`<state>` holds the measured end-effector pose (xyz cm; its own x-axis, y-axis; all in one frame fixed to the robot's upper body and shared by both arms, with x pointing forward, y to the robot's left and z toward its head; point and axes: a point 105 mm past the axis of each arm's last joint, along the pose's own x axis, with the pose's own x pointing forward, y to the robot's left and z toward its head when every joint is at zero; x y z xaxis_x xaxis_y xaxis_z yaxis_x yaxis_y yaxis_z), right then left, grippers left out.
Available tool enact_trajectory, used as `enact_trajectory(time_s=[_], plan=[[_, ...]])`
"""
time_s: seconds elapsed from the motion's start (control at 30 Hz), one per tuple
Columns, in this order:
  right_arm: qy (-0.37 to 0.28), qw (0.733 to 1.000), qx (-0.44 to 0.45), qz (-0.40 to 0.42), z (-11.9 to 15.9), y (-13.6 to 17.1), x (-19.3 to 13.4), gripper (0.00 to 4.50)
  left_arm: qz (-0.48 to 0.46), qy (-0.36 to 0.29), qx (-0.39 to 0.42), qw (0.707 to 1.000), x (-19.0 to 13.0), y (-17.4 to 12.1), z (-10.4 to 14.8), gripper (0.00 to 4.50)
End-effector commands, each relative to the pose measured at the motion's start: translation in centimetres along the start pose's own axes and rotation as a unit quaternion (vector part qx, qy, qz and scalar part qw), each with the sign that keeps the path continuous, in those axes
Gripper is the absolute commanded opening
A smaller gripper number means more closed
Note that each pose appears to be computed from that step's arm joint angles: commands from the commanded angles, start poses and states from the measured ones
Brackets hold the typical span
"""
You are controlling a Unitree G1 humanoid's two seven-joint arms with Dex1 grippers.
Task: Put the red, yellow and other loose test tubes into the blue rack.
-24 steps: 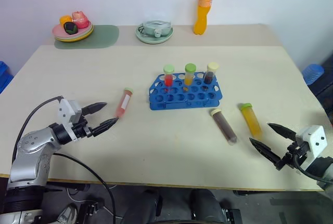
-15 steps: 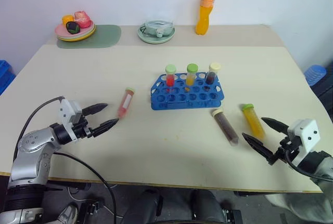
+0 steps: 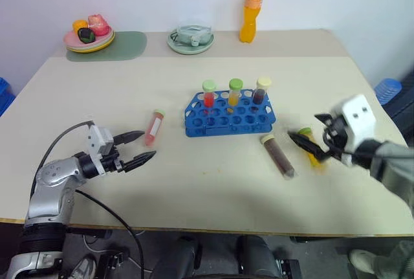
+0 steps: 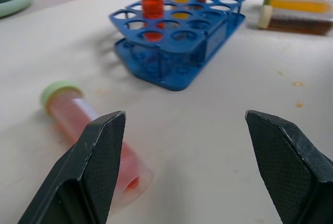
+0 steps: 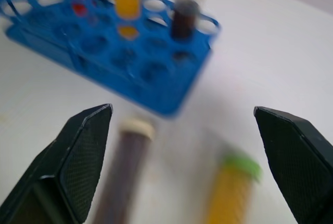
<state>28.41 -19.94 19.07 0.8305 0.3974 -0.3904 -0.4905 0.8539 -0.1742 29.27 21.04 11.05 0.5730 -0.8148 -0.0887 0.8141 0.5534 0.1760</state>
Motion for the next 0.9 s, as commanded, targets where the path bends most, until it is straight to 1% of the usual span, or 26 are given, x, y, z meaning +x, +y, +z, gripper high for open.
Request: enact_trajectory(time_s=[0.03,0.1,0.2,0.3,0.43,0.57,0.7,0.83,0.9], plan=[[0.081,0.996,0.037,-0.001,-1.6,0.3,1.1,4.5,-0.009,-0.002,0.015,1.0,0.1,0.0,0.3,3.75],[0.129,0.99,0.045,0.014,-2.8,1.1,1.7,4.5,-0.018,-0.004,0.017,1.0,0.5,-0.2,0.5,3.75],[0.176,0.982,0.054,0.033,-4.0,1.6,2.1,4.5,-0.027,-0.005,0.028,0.999,0.8,-0.4,0.7,3.75],[0.208,0.976,0.065,0.015,-5.0,0.7,2.6,4.5,-0.027,-0.008,0.029,0.999,1.0,-0.7,0.8,3.75],[0.219,0.972,0.087,0.013,-5.1,0.2,3.4,4.5,-0.028,-0.008,0.026,0.999,1.0,-1.2,0.7,3.75],[0.222,0.97,0.096,0.024,-4.8,0.6,4.3,4.5,-0.028,-0.005,0.025,0.999,0.9,-1.6,0.4,3.75],[0.246,0.965,0.089,0.032,-5.2,1.4,5.3,4.5,-0.028,-0.006,0.02,0.999,1.0,-2.0,0.4,3.75],[0.269,0.96,0.072,0.034,-6.1,1.9,5.5,4.5,-0.025,-0.005,0.016,1.0,0.9,-2.1,0.4,3.75],[0.275,0.959,0.063,0.034,-6.3,2.1,5.5,3.94,-0.022,-0.005,0.016,1.0,0.9,-2.1,0.3,3.82]])
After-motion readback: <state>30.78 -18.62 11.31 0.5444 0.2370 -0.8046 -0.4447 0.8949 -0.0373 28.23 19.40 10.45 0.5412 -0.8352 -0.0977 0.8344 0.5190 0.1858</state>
